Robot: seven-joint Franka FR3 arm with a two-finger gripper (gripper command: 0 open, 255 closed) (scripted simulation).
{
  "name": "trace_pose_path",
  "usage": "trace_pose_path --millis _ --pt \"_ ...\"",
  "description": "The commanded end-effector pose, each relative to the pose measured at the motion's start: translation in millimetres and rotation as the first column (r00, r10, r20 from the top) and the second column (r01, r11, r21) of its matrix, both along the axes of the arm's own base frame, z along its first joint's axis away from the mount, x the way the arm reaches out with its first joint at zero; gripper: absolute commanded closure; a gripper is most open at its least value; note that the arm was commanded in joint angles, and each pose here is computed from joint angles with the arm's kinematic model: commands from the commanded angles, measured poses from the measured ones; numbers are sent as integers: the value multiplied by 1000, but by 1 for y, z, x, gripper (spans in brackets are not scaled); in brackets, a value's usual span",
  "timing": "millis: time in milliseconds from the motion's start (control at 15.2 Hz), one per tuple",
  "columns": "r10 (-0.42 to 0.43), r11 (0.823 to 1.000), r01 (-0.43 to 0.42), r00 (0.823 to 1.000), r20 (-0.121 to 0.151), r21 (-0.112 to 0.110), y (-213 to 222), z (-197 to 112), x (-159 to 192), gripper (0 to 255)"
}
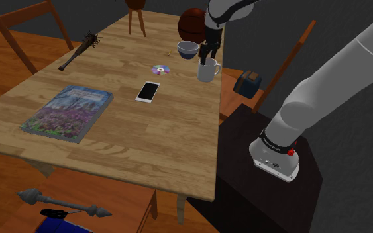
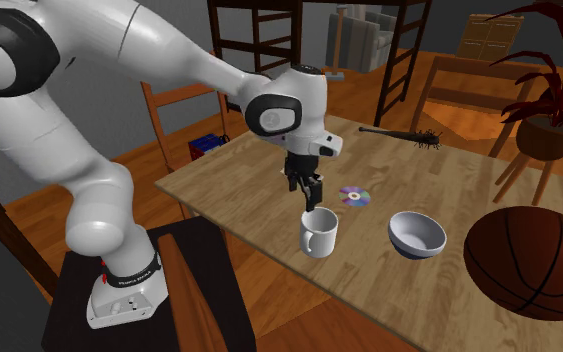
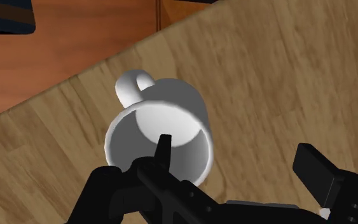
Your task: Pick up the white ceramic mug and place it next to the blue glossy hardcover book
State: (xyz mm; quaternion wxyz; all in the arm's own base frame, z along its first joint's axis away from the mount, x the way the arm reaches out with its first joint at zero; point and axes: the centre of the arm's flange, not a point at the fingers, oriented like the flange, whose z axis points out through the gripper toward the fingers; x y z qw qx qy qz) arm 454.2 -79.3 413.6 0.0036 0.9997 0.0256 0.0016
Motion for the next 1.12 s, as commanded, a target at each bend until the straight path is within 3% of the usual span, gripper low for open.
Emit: trace_pose_path --millis 0,528,1056 --pt "-1 1000 1 1000 0 7 -10 -23 20 0" --pt "-1 1000 1 1000 -1 8 -11 -66 23 0" --pt "-1 1000 1 1000 -1 8 -11 -66 23 0"
